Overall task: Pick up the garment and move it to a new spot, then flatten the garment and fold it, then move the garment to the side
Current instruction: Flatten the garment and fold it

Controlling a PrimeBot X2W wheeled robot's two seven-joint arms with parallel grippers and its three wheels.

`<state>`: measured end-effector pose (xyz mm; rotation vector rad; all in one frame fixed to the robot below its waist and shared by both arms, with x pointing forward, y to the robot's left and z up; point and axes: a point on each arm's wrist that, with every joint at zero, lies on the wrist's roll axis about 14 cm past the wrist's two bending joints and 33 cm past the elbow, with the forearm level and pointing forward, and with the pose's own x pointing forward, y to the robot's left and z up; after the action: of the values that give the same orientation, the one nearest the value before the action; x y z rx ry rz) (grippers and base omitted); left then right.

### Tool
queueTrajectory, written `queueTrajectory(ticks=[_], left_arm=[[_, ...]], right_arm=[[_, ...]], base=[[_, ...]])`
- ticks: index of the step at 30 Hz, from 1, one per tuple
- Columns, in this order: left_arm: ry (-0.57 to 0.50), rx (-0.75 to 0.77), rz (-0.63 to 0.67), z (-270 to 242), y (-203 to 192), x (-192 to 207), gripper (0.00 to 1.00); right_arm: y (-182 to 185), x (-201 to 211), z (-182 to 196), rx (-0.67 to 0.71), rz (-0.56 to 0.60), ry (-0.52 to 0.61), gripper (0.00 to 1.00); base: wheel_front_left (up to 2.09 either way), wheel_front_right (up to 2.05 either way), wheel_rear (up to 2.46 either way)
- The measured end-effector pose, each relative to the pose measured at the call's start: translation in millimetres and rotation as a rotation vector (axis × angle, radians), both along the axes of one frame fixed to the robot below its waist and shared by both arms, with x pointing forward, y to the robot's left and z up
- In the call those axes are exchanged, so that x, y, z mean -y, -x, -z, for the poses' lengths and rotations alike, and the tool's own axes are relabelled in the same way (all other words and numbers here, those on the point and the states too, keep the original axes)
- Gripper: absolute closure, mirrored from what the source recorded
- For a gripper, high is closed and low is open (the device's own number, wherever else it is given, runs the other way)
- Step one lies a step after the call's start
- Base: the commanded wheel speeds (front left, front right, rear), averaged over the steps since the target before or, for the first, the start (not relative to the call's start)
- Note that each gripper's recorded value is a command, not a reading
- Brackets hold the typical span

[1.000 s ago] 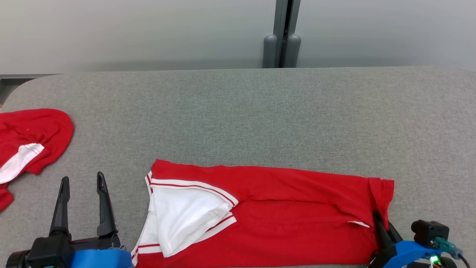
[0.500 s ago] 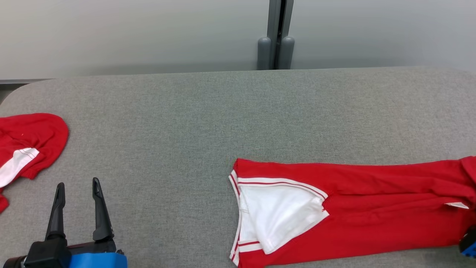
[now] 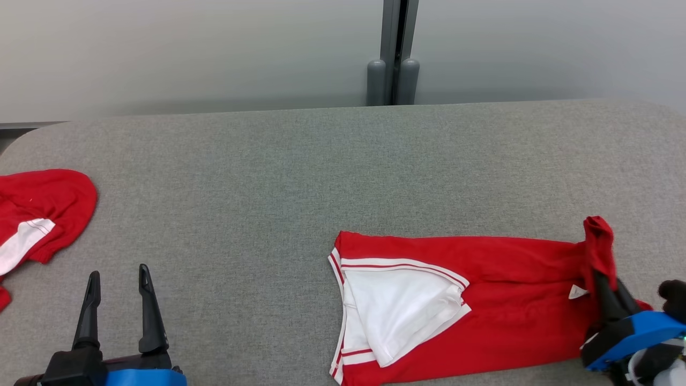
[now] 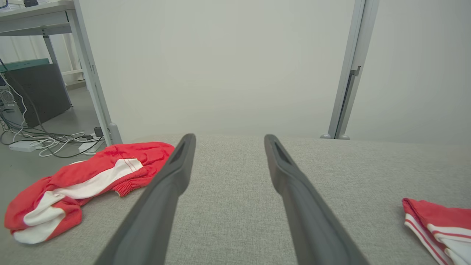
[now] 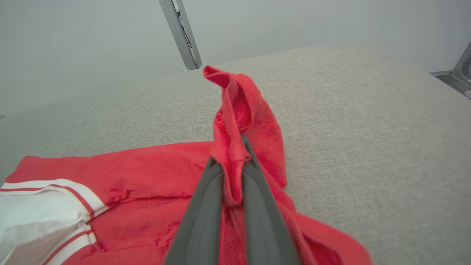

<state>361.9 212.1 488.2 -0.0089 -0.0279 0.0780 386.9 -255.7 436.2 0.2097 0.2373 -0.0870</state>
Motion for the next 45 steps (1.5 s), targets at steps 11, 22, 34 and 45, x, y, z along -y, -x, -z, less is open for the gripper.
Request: queueTrajectory(ticks=[11,22,34,45], left_arm=[[0.007,-0.018,0.014,6,4,3,0.0],[0.014,-0.036,0.011,11,8,1,0.0],[0.026,-0.041,0.003,13,6,-1,0.0],[0.035,-0.047,0.013,15,3,5,0.0]], right_arm=[[1,-112,-14,0.046,-0.228,-0.145,1.0],[4,-194,-22,0.055,-0.424,-0.246,1.0],[-1,-243,-27,0.07,-0.544,-0.334,1.0],[-13,-244,-25,0.094,-0.531,-0.343,0.0]], base=[[0.0,0.0,0.0],[0.0,0.0,0.0],[0.0,0.0,0.0],[0.0,0.0,0.0]])
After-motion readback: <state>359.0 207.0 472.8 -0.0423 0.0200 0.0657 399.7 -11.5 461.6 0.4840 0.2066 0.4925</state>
